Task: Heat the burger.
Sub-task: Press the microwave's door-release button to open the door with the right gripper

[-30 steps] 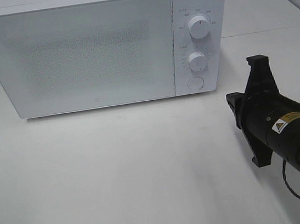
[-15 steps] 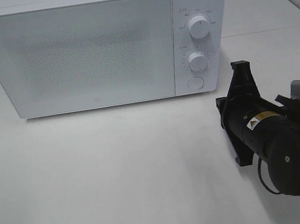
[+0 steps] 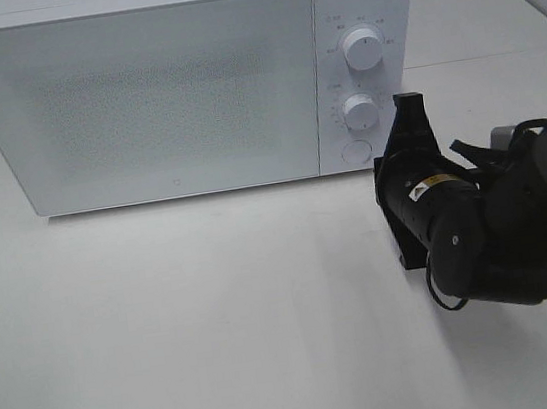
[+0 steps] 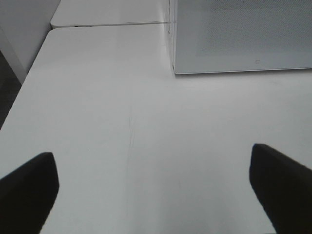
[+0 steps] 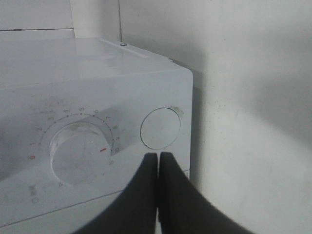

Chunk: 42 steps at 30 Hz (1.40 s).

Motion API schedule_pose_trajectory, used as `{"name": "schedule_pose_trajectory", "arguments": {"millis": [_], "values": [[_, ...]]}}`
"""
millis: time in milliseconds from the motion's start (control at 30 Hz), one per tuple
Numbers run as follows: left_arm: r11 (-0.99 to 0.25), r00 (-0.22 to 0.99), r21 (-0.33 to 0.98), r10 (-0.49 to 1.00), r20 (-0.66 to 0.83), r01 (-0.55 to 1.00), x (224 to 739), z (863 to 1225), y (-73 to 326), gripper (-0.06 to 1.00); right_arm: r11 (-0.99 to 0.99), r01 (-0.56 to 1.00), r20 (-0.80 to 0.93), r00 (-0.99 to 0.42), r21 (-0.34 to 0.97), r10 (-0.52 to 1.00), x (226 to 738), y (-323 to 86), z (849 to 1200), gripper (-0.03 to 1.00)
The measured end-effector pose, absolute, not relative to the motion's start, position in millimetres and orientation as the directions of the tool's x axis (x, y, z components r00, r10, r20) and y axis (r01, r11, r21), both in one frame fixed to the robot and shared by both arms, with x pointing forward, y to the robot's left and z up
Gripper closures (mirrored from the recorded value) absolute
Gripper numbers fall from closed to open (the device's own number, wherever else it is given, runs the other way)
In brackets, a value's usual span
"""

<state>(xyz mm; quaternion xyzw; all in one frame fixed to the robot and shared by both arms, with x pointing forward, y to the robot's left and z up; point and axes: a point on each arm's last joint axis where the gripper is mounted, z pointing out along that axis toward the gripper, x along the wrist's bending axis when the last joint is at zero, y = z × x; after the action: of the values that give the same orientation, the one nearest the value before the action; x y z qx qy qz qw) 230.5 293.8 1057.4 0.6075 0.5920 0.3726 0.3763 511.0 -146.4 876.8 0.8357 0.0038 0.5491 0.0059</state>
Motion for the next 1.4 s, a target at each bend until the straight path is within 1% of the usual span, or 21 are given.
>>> {"name": "schedule_pose_trajectory", "arguments": {"millis": [433, 967, 1400], "values": [[-0.016, 0.021, 0.898, 1.0, 0.007, 0.439, 230, 1057, 294, -0.04, -1.0, 0.005, 0.915, 0.405, 0.002, 0.004, 545, -139, 866, 0.95], [-0.016, 0.021, 0.898, 1.0, 0.007, 0.439, 230, 1057, 294, -0.04, -1.0, 0.005, 0.904, 0.427, 0.015, 0.016, 565, -137, 852, 0.95], [-0.016, 0.021, 0.898, 1.0, 0.007, 0.439, 230, 1057, 294, -0.04, -1.0, -0.006, 0.909, 0.417, 0.006, 0.003, 574, -131, 851, 0.95]]}}
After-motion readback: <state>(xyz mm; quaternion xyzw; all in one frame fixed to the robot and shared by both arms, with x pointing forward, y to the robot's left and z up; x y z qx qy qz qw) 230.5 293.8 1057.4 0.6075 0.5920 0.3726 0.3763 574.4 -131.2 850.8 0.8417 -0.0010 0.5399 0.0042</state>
